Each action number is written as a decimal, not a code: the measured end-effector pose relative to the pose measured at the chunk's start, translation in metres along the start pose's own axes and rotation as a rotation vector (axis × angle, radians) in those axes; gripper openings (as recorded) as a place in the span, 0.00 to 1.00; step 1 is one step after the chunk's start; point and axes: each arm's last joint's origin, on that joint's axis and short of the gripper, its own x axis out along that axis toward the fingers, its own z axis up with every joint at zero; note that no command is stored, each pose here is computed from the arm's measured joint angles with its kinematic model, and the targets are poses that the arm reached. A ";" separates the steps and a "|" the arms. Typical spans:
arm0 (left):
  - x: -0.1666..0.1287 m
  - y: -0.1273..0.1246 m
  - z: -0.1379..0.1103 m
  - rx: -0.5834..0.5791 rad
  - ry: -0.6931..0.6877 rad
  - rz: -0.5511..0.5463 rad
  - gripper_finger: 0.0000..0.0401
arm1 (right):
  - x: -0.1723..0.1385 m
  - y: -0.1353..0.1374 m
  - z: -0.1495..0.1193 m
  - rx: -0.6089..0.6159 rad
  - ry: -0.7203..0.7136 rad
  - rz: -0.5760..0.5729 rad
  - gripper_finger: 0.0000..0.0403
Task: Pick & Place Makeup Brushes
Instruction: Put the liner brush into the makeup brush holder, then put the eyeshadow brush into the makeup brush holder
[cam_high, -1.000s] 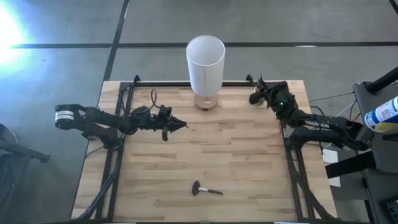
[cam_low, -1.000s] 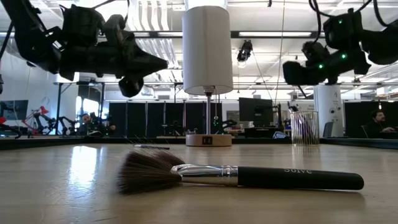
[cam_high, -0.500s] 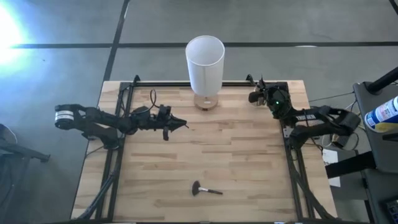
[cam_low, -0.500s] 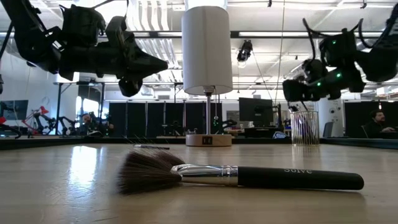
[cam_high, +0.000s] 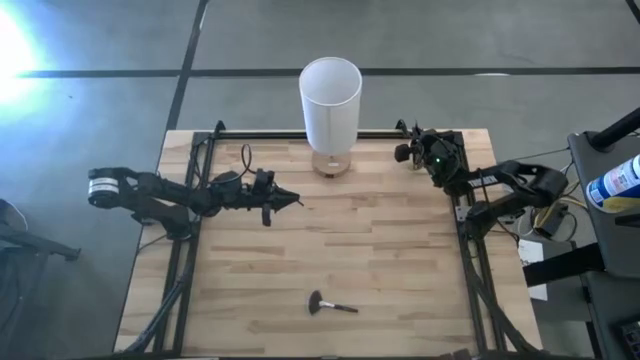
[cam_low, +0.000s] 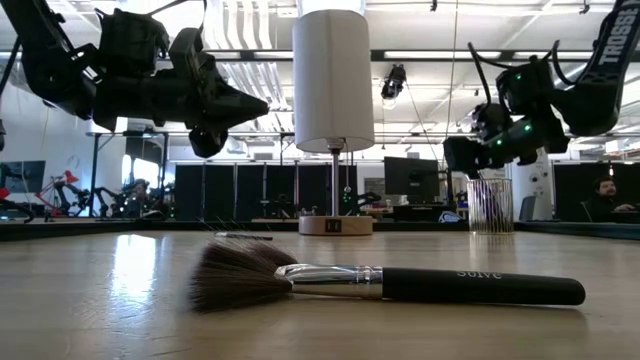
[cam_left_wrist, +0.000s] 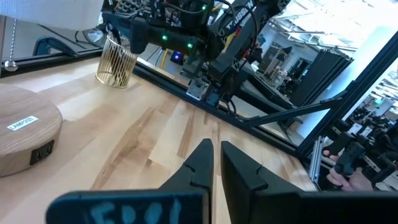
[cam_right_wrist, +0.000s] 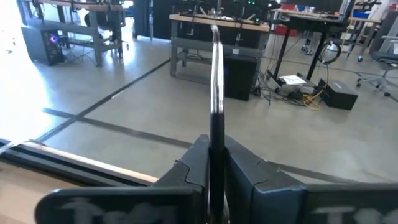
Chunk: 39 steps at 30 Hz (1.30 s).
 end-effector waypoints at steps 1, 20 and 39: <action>0.000 0.000 0.000 0.001 0.000 0.000 0.06 | -0.001 0.000 0.000 0.001 -0.001 0.000 0.08; 0.000 0.005 -0.005 0.000 0.065 0.052 0.06 | -0.015 -0.006 0.010 -0.024 0.082 0.013 0.08; 0.011 0.043 0.020 0.184 0.759 0.473 0.13 | -0.070 0.006 0.066 -0.070 0.057 0.236 0.08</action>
